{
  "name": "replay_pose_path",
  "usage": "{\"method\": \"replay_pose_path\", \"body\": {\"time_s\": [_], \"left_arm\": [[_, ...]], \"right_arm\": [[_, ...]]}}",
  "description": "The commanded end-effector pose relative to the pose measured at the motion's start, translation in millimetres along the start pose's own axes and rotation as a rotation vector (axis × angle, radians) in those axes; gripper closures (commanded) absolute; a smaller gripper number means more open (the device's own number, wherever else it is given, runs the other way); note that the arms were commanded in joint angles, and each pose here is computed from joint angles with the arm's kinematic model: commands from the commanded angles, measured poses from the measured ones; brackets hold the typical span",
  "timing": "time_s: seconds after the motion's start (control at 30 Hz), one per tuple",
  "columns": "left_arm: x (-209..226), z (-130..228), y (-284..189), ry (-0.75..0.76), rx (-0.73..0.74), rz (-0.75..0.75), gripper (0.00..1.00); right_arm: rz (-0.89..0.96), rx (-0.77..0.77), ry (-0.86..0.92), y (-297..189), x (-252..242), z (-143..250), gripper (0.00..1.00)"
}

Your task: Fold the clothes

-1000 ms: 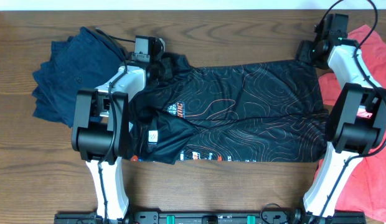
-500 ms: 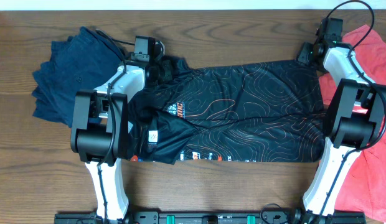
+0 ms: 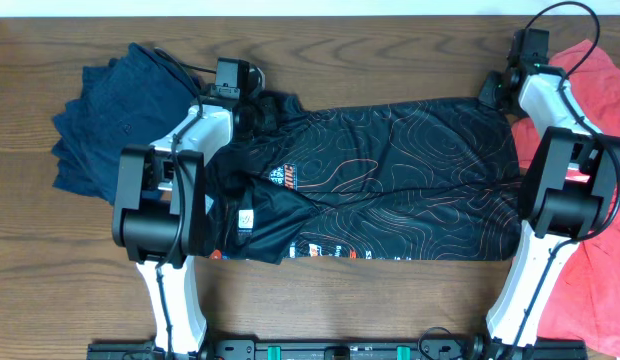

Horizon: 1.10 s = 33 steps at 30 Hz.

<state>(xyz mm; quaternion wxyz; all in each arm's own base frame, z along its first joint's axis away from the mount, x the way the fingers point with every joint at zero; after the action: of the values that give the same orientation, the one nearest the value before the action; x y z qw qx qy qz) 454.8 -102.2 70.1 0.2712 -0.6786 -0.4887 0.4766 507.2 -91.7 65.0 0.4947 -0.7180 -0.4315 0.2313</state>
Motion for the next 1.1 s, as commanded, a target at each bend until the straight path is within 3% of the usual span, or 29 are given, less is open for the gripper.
{"method": "replay_pose_path", "body": {"time_s": [0.0, 0.23, 0.5, 0.8, 1.07], "left_arm": [[-17.2, -15.7, -35.5, 0.024, -0.061, 0.032, 0.94], [-27.3, 4.2, -80.8, -0.011, 0.044, 0.005, 0.94], [-26.3, 53.1, -117.5, -0.078, 0.296, -0.065, 0.94], [-19.3, 93.0, -136.6, -0.122, 0.531, -0.144, 0.94], [-17.2, 119.7, -146.9, -0.164, 0.681, -0.175, 0.94]], "right_arm": [[0.016, 0.023, 0.02, -9.3, -0.7, 3.9, 0.99], [0.08, 0.014, 0.049, -89.2, -21.1, -5.6, 0.99], [0.264, 0.279, 0.027, -156.9, -61.0, 43.2, 0.99], [0.457, 0.531, -0.008, -158.7, -100.1, 91.1, 0.99], [0.513, 0.63, -0.01, -135.0, -116.1, 128.5, 0.98]]}}
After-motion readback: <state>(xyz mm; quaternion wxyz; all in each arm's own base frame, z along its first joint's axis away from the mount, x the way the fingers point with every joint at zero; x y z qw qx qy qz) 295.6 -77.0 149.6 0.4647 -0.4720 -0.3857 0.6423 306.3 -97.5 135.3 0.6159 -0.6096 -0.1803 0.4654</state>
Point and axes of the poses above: each gripper's point midway between its finger pads, its own y axis out along the fingers, its own x axis along the line the jaws close on, z = x × y, the point moved 7 cm from there along -y, back along the fingers, and after that the axes turned 6 degrees about y, right-handed, at the moved point
